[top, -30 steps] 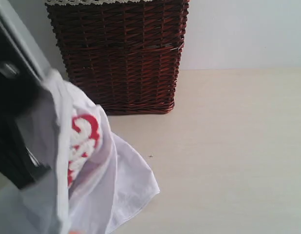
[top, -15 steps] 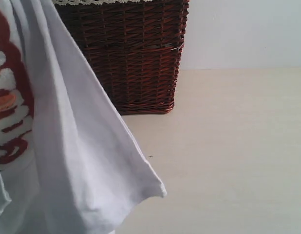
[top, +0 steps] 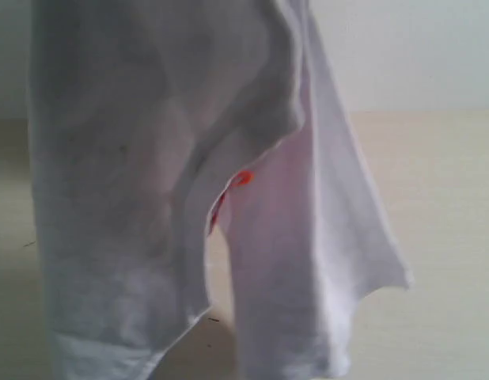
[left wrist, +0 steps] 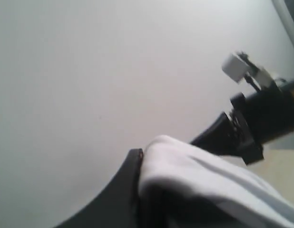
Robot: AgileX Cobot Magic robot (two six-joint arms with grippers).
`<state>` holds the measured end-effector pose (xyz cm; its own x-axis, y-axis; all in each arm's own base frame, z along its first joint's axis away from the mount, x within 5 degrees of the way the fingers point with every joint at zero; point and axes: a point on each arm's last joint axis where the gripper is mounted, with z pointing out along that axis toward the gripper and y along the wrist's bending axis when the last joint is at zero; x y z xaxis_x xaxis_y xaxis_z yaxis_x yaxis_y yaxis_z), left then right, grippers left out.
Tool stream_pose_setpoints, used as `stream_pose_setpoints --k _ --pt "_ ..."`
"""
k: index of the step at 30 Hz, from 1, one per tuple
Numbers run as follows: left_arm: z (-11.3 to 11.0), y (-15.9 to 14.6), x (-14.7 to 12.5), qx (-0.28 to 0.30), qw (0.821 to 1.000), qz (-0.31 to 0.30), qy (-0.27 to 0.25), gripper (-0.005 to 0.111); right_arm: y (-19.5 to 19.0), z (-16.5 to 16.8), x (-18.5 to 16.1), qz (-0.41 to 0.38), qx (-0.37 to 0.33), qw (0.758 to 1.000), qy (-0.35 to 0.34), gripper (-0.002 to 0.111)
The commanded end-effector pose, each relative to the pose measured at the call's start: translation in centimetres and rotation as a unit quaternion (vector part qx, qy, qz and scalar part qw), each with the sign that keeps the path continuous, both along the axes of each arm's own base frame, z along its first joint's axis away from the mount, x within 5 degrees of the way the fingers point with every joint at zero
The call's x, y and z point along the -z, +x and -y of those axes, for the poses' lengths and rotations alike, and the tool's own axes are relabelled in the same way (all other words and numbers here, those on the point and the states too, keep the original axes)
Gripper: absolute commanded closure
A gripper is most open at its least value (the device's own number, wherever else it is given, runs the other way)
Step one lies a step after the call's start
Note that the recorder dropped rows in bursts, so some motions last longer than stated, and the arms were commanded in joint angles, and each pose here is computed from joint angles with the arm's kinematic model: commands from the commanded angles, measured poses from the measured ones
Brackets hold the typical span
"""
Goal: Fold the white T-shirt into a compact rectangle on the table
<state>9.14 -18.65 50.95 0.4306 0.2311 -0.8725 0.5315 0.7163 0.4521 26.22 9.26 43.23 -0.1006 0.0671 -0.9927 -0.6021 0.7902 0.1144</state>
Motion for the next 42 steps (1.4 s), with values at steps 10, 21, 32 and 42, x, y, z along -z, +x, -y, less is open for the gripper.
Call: stream_pose_setpoints --k 10,21,32,42 --pt "-9.0 0.8 1.3 -0.185 0.956 -0.221 0.062 0.107 -0.3 0.7 -0.6 0.007 0.007 1.0 0.005 0.108" --pt "-14.0 9.3 20.5 -0.423 0.851 -0.259 0.173 0.101 -1.1 -0.2 -0.4 -0.009 -0.056 0.998 0.007 0.108" --pt "-18.7 12.4 18.5 -0.493 0.787 -0.366 -0.067 0.047 -1.1 -0.2 -0.4 -0.01 -0.062 0.998 0.006 0.108" --pt "-19.0 11.0 14.6 -0.492 0.797 -0.336 -0.1 0.048 -1.2 -0.3 -0.4 -0.01 -0.064 0.998 0.006 0.108"
